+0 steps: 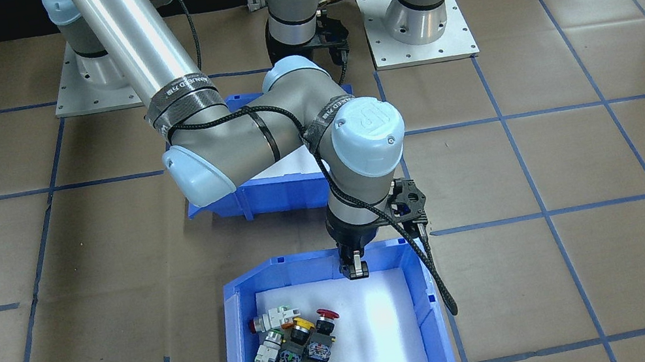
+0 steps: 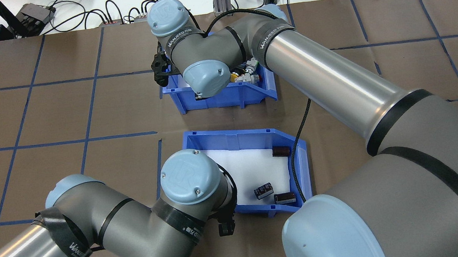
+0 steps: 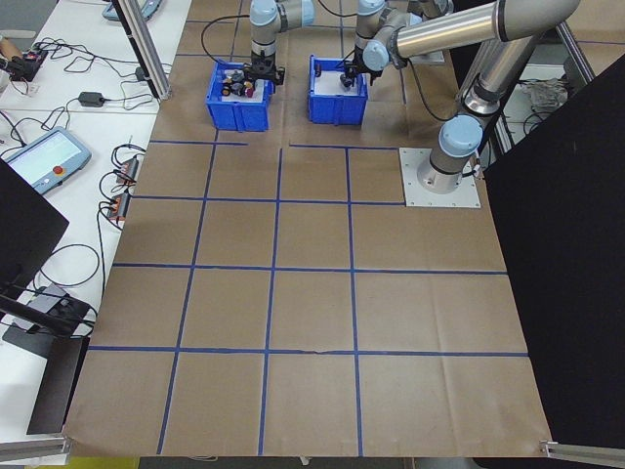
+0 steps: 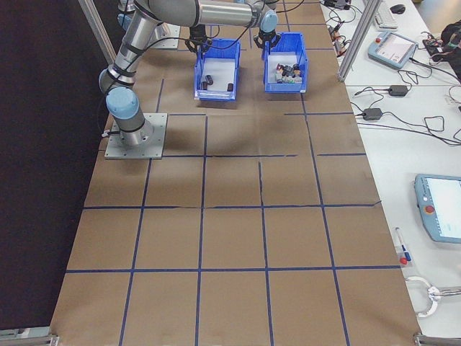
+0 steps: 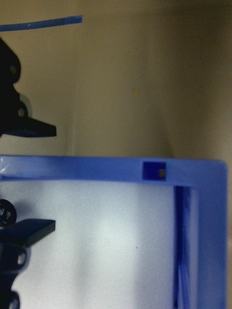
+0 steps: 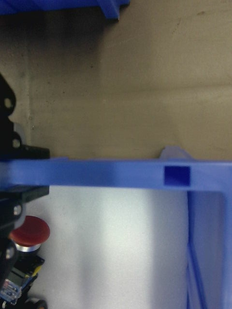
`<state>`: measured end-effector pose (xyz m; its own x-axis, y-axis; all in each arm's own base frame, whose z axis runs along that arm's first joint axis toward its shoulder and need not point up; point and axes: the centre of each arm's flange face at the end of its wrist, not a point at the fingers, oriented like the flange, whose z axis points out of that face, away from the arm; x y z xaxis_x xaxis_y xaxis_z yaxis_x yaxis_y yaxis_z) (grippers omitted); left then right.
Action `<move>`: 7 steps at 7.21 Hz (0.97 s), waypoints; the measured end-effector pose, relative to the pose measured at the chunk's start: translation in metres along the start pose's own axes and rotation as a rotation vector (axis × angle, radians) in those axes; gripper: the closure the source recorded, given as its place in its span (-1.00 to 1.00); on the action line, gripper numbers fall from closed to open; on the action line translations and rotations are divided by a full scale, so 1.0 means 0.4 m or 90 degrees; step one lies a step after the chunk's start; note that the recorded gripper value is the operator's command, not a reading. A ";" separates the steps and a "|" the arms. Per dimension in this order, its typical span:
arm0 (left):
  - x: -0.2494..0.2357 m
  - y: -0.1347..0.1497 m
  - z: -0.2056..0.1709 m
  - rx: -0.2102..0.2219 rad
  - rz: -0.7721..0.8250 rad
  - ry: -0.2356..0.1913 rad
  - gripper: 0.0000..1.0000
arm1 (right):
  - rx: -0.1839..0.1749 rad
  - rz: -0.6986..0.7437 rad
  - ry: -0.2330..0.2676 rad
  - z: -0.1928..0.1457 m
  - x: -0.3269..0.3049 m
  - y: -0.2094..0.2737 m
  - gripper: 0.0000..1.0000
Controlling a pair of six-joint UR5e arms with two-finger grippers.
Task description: Place battery box in front
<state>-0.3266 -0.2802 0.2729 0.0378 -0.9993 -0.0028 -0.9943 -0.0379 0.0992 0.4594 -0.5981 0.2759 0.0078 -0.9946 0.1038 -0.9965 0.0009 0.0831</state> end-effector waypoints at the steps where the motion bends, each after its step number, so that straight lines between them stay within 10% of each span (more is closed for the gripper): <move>1: 0.001 0.001 -0.001 -0.001 0.000 0.003 1.00 | 0.003 0.000 0.006 -0.022 0.005 0.008 1.00; 7: 0.084 -0.064 -0.087 -0.013 0.011 0.058 1.00 | -0.019 0.030 0.017 -0.261 0.126 0.427 1.00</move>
<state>-0.2963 -0.3128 0.3049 0.0299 -0.9956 0.0891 -0.9928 -0.0193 0.1182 0.2983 -0.6374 0.3987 -0.0368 -0.9901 0.1354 -0.9929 0.0515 0.1069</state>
